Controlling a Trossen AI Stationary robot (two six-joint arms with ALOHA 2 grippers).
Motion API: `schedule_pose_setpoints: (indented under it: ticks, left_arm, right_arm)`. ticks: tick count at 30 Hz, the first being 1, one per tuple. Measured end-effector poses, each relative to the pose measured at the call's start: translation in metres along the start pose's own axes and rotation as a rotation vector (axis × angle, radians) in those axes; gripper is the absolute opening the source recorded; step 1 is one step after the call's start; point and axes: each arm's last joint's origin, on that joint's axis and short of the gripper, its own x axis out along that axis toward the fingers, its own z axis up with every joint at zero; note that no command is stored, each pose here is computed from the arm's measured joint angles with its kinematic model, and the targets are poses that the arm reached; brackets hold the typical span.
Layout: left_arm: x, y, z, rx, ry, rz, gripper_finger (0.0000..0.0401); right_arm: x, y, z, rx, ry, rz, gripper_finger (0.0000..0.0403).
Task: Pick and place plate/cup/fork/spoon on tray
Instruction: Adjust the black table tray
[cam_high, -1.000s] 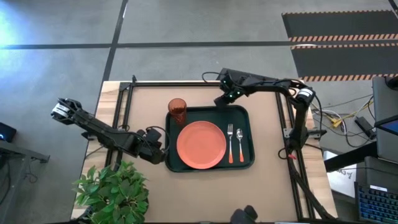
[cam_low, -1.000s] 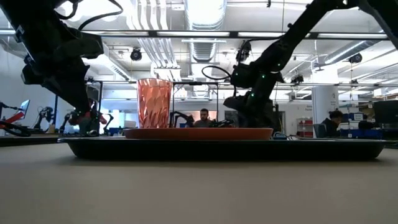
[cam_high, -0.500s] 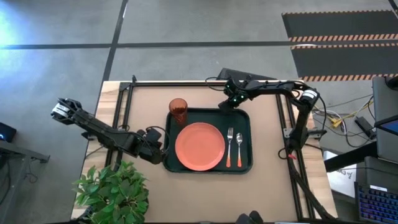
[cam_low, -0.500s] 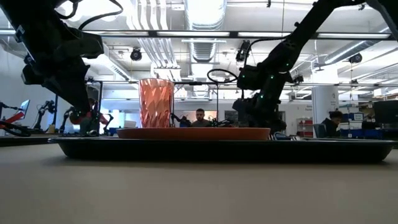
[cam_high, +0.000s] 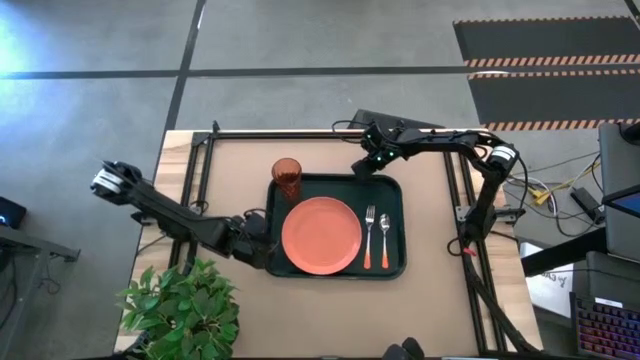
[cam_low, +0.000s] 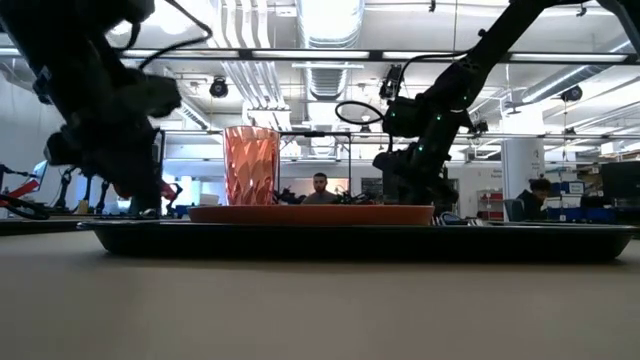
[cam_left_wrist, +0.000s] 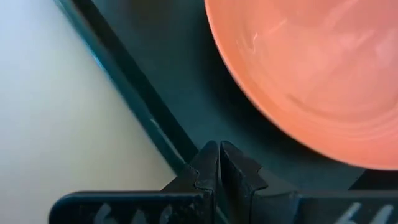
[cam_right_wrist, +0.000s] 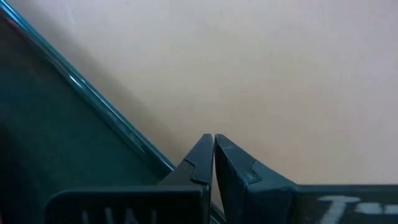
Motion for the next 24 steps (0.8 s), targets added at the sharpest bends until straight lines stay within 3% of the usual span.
schedule_pose_setpoints:
  ticks: [7,15,24]
  left_arm:
    - [0.020,-0.008,-0.011,0.005,0.083,-0.016,0.0000]
    - [0.022,-0.014,-0.012,-0.040,0.119,-0.076,0.0000]
    - [0.028,-0.017,-0.022,-0.032,0.183,-0.058,0.0000]
  right_arm:
    - [0.000,0.000,0.000,-0.005,-0.003,0.001,0.0008]
    - [0.000,0.000,0.000,-0.022,-0.003,0.001,0.0008]
    - [0.000,0.000,0.001,-0.039,-0.004,0.001,0.0008]
